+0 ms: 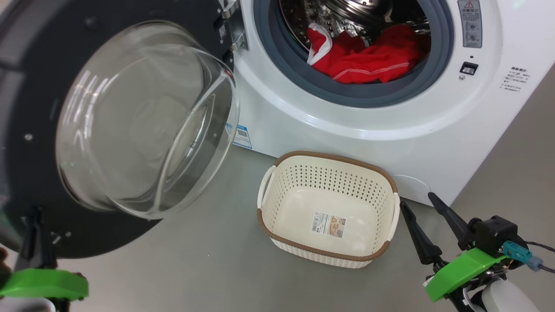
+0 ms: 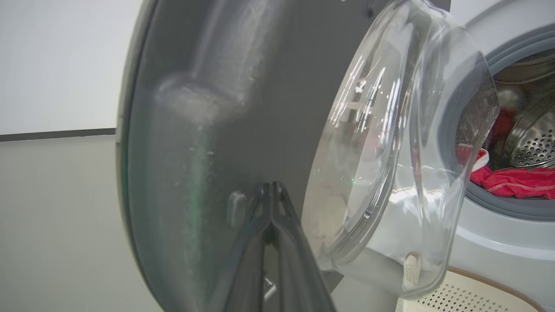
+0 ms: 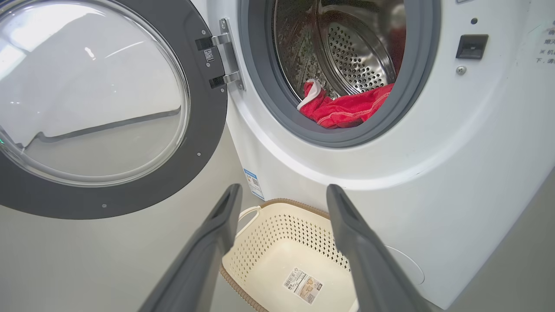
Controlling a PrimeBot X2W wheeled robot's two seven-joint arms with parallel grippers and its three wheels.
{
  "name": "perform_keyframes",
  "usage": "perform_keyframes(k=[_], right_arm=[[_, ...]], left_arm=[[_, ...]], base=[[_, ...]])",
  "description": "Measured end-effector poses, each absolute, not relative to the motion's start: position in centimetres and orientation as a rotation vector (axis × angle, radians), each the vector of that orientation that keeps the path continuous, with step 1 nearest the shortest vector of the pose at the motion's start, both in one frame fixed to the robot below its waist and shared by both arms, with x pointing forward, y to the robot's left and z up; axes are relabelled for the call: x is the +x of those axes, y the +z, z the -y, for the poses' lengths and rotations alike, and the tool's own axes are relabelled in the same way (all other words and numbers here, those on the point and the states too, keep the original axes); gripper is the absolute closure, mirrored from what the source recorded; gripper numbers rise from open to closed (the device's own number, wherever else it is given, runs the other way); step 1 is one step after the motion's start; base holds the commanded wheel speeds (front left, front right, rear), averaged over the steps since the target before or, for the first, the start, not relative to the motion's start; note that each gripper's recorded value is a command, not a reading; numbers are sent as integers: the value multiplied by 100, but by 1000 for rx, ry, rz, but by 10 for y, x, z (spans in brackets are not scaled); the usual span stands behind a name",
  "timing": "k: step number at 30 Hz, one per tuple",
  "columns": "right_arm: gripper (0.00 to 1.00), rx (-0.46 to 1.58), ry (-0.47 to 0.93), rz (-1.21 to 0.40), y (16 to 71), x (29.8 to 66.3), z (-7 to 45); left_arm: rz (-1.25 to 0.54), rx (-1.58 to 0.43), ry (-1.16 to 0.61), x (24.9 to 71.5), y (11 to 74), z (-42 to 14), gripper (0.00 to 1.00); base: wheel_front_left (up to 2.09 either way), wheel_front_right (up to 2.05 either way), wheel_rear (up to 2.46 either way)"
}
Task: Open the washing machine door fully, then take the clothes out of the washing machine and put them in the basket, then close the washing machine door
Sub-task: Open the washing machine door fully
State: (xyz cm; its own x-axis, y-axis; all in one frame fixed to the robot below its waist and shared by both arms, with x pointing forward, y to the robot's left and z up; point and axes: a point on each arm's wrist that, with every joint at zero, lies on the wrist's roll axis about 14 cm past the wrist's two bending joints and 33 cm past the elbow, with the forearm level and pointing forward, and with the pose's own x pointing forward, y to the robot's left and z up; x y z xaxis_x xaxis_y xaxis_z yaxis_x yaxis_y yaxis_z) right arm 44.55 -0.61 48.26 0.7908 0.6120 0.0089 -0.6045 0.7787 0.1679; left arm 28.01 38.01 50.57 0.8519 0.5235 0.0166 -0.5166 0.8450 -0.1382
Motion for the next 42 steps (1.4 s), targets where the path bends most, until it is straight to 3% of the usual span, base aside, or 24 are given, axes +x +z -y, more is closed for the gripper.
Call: perform_keyframes(k=[23, 42], right_arm=[[0, 163, 638, -60, 467, 468, 15], [0, 156, 621, -53, 468, 473, 23]], left_arm=[[-13, -79, 715, 311, 506, -460, 100], [-34, -96, 741, 324, 504, -473, 100]], base=[[0, 0, 0], [0, 0, 0]])
